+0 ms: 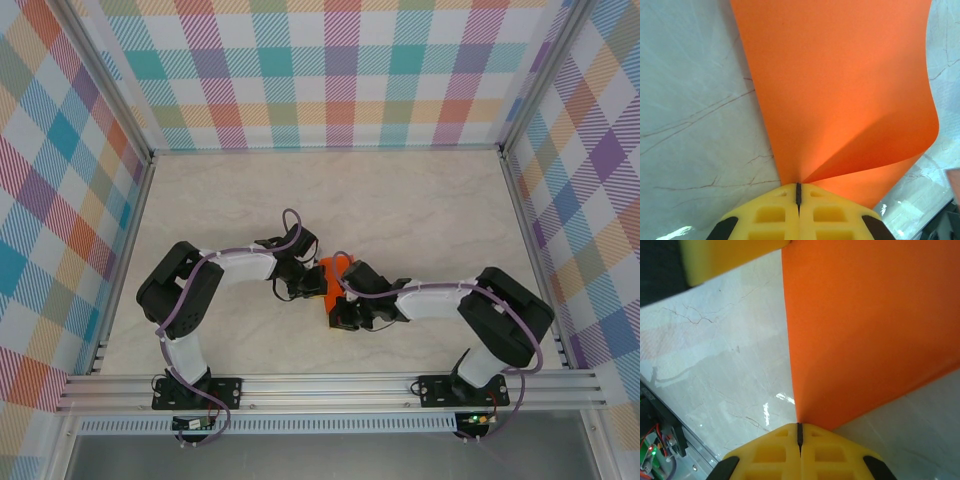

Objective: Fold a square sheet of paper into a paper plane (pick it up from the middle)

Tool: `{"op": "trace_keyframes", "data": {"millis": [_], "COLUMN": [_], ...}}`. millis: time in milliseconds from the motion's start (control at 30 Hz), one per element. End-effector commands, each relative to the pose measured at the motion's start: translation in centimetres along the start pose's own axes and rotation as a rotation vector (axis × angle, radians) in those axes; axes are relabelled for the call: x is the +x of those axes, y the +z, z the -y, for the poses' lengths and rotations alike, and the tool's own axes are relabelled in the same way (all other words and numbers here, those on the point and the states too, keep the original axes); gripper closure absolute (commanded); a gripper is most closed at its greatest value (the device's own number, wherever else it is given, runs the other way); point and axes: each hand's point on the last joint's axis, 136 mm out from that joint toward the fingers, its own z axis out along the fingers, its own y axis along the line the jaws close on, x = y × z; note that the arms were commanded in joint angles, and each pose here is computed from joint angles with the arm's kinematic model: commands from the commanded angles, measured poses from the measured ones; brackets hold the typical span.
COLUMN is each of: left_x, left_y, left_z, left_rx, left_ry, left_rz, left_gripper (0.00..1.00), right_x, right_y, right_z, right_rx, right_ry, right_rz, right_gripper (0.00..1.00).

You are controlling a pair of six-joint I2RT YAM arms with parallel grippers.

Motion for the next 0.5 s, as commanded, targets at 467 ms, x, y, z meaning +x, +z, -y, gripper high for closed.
{"op": "trace_keyframes", "data": {"millis": [467], "left_x": [1.3], "left_y": [0.8], "left_z": [-2.9], "left_rx": [-0.129], "left_ry": [-0.012], "left_rz": [-0.036], "left_gripper": [1.0], "right_x": [-3.6], "right_y": [0.0], "right_z": [0.1], "right_rx": [0.018], "right_ry": [0.029], "right_rz": [0.094], "right_gripper": [1.0]}}
